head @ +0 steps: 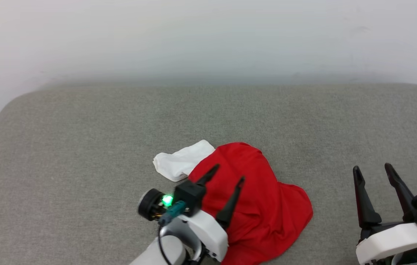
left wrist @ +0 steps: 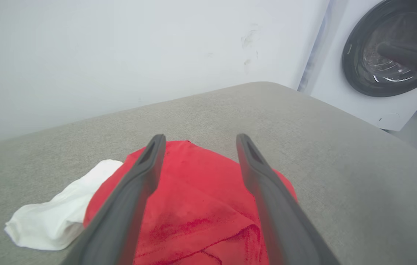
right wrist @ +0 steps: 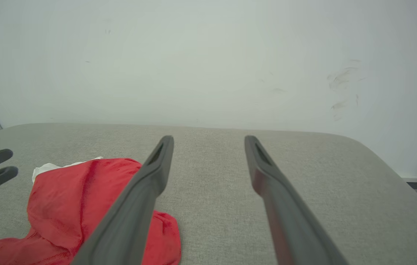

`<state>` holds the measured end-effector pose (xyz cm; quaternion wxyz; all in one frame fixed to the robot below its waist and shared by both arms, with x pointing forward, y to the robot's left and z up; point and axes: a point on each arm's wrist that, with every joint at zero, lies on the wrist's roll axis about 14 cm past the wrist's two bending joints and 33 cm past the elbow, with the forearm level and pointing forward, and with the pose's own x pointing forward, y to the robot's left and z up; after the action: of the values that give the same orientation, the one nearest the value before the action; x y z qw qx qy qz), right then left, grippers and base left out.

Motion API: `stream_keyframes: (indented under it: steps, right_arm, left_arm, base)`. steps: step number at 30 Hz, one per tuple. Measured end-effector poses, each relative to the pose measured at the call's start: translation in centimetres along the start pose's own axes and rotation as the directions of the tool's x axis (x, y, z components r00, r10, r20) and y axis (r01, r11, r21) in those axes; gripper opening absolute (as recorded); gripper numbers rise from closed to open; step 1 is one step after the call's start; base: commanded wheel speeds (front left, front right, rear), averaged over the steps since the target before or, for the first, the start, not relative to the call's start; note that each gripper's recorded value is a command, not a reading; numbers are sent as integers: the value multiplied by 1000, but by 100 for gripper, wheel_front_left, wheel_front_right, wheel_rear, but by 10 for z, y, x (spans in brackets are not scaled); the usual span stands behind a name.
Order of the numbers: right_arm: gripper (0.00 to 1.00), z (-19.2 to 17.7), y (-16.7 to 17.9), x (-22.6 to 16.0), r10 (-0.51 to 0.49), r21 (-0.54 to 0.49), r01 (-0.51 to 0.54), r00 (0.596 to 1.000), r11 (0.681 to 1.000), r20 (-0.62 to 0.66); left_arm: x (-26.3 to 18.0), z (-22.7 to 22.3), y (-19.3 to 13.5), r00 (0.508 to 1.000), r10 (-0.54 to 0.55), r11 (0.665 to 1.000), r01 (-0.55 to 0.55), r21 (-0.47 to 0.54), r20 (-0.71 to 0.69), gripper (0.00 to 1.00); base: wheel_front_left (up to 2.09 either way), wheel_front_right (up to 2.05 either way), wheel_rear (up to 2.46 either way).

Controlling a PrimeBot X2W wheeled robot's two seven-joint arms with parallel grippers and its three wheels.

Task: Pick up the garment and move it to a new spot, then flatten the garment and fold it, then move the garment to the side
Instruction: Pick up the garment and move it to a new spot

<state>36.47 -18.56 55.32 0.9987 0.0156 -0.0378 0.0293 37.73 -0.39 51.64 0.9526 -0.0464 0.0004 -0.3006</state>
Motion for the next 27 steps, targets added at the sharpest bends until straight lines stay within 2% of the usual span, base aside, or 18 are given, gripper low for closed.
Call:
stream_keyframes:
  steps: [3,7,15,22,27]
  right_arm:
    - [100,0,5,-4,15,2,-15,1000,1000,-6]
    - [100,1,10,-8,29,3,-29,1000,1000,-3]
    - [100,-2,15,-15,43,11,-43,999,999,-16]
    - [100,-2,18,-20,52,11,-52,998,999,-20]
    - [100,-2,18,-21,52,11,-52,998,999,-23]
  left_arm:
    - [-10,14,23,994,98,995,-98,-1,53,100]
    - [-29,27,57,968,231,973,-231,-6,98,100]
    - [-79,39,113,890,431,899,-438,12,145,100]
    - [-116,32,138,849,512,855,-519,23,128,100]
    - [-121,34,142,850,509,856,-516,24,133,100]
  base:
    - [0,0,0]
    - [0,0,0]
    - [0,0,0]
    - [0,0,0]
    - [0,0,0]
